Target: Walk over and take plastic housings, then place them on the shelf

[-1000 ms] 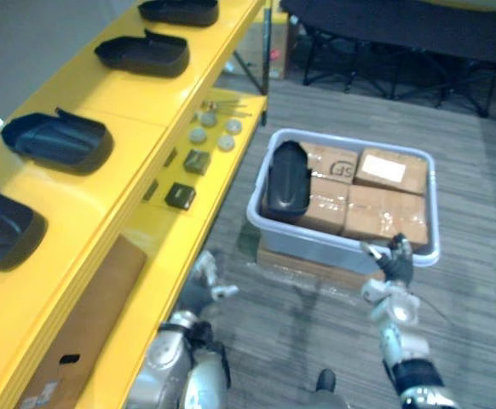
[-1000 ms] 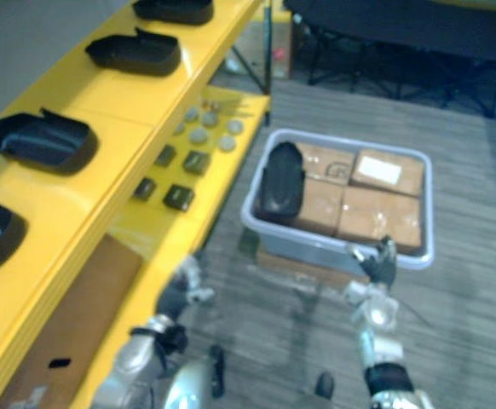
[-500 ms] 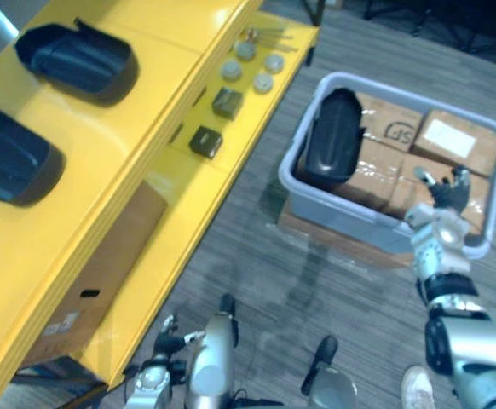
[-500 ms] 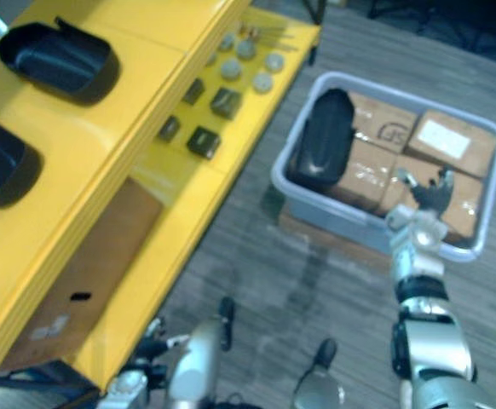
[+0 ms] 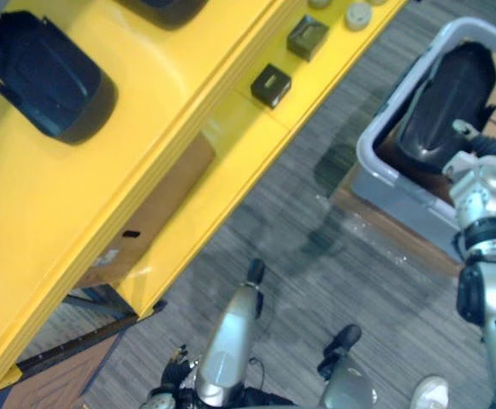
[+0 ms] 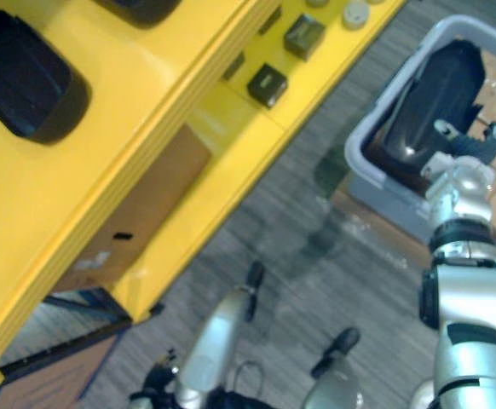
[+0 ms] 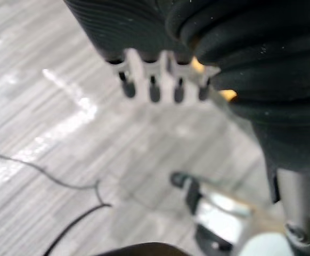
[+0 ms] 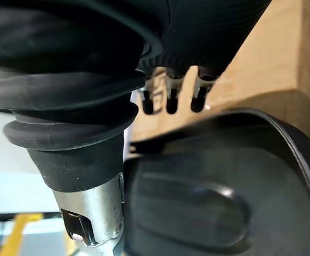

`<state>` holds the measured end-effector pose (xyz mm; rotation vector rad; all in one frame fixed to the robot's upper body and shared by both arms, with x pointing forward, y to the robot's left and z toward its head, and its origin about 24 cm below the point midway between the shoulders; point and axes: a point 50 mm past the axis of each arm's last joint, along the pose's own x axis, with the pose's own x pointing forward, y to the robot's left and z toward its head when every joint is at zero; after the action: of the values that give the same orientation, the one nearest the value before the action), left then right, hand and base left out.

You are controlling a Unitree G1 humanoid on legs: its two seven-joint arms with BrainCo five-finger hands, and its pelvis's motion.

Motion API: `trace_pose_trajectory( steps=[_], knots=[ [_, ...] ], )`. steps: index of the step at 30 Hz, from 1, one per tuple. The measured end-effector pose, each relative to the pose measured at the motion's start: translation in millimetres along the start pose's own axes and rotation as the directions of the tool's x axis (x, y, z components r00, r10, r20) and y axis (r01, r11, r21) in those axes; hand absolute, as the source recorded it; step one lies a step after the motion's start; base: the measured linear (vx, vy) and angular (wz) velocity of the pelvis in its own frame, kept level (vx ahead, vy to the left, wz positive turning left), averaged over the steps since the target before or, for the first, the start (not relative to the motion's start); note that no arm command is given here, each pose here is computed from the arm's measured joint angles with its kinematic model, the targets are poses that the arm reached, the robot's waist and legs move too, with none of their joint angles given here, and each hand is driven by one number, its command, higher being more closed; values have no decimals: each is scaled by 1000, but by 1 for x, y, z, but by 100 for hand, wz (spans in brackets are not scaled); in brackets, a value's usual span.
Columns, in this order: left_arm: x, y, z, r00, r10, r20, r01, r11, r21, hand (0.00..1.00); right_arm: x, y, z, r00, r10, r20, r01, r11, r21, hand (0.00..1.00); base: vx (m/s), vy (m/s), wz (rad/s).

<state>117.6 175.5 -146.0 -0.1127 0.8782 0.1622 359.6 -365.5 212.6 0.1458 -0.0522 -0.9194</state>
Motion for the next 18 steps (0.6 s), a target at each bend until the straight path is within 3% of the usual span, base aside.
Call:
trace_pose_trajectory(
  steps=[2, 10, 18],
  knots=[
    [-1, -5, -5, 1000, -12, -19, 12, 1000, -2, 0, 3, -9, 6, 995, -102, 0, 102, 995, 2, 0, -57, 12, 6],
    [-2, -13, -12, 998, -45, -50, 44, 999, -20, 0, 9, -38, 22, 950, -313, -13, 313, 950, -3, 0, -40, -2, 0],
    [-3, -22, -16, 995, -77, -70, 75, 997, -30, 0, 14, -54, 34, 948, -317, -7, 313, 939, -142, 0, -52, -11, 2]
  ],
)
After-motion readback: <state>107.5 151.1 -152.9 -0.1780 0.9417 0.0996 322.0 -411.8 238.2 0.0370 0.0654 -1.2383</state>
